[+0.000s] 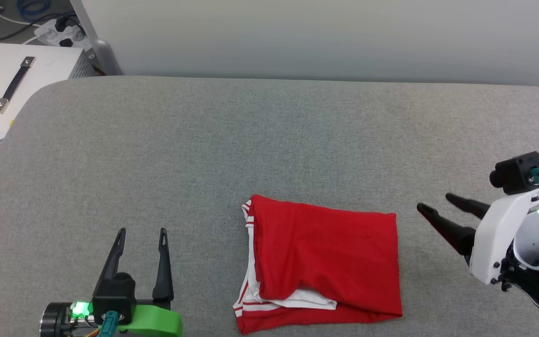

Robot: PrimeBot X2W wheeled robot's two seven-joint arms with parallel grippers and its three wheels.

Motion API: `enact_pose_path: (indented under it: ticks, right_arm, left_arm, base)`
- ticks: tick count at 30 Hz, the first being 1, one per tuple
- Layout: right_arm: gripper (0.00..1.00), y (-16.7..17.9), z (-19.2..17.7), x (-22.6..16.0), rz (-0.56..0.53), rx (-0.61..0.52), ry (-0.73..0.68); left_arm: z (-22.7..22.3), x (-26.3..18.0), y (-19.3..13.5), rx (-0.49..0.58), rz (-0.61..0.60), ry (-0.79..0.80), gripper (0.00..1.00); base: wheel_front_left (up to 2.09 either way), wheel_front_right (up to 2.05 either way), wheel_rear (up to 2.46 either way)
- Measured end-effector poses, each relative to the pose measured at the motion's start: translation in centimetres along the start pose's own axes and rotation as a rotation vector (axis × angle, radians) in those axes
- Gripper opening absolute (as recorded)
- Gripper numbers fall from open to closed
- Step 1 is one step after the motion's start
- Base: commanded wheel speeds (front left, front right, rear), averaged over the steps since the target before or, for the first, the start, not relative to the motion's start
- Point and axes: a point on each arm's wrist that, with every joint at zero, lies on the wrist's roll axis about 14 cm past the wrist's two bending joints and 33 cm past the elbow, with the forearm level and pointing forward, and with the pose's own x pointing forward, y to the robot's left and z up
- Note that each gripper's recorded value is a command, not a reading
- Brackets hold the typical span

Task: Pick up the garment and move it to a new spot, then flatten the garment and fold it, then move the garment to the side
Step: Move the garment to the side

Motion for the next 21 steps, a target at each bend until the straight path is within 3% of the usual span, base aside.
enact_pose_path:
  ticks: [8,21]
  right_arm:
    - [1.0,0.7,-6.4,0.9,0.103,0.164,0.329]
    - [1.0,2.1,-11.0,4.7,0.172,0.258,0.478]
  left_arm:
    - [-0.1,0.5,0.1,-0.004,0.012,0.004,1.0]
    - [-1.1,1.6,0.0,-0.003,0.026,0.037,1.0]
  base:
    - [0.0,0.0,0.0]
    - [0.0,0.0,0.0]
